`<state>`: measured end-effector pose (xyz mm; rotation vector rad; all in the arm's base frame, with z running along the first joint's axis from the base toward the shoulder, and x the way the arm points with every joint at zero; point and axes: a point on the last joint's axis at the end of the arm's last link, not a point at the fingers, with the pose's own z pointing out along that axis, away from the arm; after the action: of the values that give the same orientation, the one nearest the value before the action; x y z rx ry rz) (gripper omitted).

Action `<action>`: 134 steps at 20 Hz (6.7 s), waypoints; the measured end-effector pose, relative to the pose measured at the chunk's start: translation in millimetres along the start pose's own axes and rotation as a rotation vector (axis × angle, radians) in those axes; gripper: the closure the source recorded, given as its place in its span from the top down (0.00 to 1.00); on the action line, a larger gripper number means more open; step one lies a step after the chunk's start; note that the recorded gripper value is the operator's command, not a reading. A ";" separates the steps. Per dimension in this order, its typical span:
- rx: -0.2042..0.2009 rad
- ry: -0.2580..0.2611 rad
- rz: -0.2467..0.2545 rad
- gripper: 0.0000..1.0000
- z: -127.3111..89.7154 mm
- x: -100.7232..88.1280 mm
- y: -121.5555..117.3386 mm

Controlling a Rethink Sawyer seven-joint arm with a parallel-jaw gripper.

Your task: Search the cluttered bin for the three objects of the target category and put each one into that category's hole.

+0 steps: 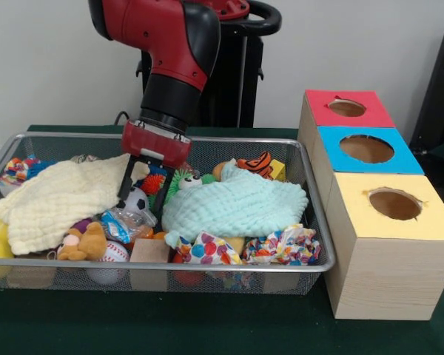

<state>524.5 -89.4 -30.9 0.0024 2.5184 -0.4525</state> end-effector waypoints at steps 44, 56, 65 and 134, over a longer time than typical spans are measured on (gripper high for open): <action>0.021 -0.119 -0.253 1.00 2.6 -39.0 23.3; 0.046 -0.090 -0.284 1.00 3.4 -25.2 17.3; 0.051 -0.088 -0.285 1.00 3.5 -24.4 19.0; 0.038 -0.131 -0.387 1.00 12.1 -24.7 -21.4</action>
<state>549.5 -111.1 -20.1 -0.4908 2.3808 -0.6305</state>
